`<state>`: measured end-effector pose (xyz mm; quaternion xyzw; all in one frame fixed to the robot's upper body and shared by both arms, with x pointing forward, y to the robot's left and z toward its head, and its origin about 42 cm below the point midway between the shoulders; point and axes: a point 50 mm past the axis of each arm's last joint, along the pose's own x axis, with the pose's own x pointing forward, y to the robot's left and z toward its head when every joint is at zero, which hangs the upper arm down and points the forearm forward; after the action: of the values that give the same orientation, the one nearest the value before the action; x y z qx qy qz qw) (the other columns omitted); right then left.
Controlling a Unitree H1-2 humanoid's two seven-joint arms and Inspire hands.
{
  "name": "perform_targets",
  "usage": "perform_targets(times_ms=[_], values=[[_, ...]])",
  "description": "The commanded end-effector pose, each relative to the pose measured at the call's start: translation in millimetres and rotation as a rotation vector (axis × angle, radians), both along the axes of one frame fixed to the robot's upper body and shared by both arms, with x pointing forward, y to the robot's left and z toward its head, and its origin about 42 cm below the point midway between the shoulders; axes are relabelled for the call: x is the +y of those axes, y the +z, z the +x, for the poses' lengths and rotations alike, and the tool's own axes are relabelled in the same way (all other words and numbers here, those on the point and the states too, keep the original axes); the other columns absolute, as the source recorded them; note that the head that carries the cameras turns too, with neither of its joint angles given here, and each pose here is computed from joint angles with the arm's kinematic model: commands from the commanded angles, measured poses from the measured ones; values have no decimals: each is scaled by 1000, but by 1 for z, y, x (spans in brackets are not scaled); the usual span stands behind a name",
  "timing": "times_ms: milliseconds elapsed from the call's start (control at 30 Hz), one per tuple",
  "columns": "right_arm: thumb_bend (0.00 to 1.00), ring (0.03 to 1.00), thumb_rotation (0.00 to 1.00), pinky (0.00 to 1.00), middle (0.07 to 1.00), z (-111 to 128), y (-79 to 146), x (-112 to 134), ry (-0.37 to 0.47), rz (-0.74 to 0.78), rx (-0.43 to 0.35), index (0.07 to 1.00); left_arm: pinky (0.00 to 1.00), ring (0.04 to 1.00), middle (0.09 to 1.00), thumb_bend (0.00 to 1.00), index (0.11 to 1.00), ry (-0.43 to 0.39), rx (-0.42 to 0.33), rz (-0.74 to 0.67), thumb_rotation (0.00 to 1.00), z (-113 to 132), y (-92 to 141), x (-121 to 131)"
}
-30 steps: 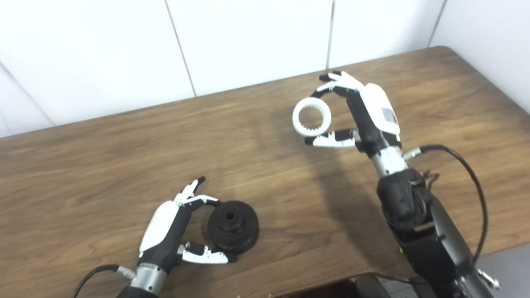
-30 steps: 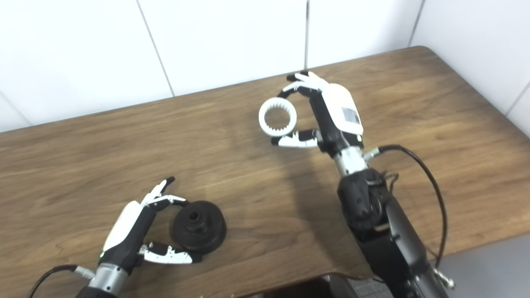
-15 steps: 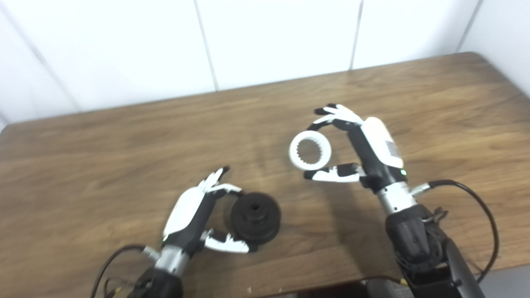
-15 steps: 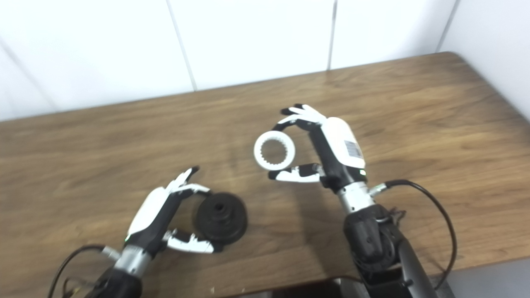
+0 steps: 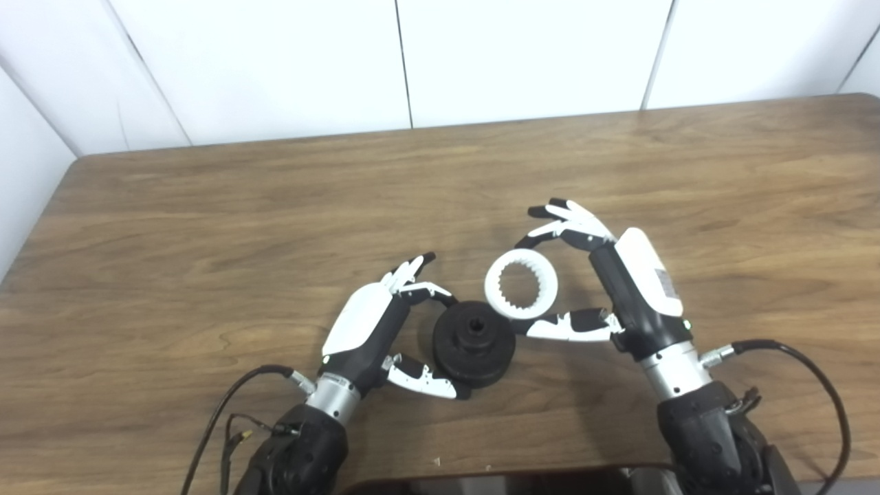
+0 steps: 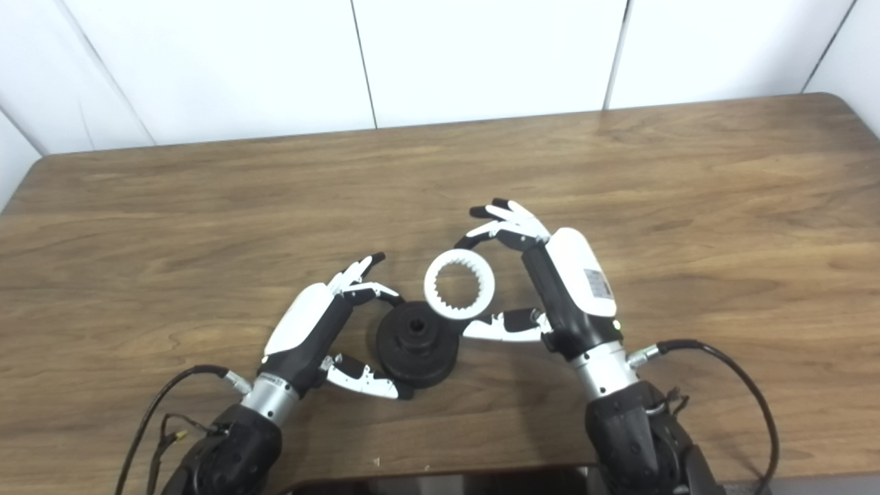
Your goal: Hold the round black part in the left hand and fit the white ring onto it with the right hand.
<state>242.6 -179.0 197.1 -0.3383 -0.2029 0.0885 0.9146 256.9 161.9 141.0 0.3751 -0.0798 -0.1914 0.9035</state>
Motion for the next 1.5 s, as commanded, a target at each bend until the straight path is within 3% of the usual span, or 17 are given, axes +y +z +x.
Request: perform_targets(times_ms=[0,200,333,467,1467], values=[[521,904,143,786,821,-1,16,10,41,31,-88,481,1000,1000,1000,936,546,2,-59,-19,205,7,14,-4],[521,899,141,817,817,-2,13,23,77,34,-94,481,1000,1000,1000,936,545,2,-60,-20,196,7,15,-3],[520,907,142,915,821,-1,12,31,103,40,-96,481,1000,1000,1000,938,542,2,-62,-20,199,7,15,-3],[519,909,143,946,821,-1,14,36,111,44,-100,481,1000,1000,1000,937,542,1,-60,-16,203,7,15,-3],[521,900,140,938,817,-12,9,25,109,-9,-73,481,1000,1000,1000,943,544,8,-64,-6,217,9,20,1]])
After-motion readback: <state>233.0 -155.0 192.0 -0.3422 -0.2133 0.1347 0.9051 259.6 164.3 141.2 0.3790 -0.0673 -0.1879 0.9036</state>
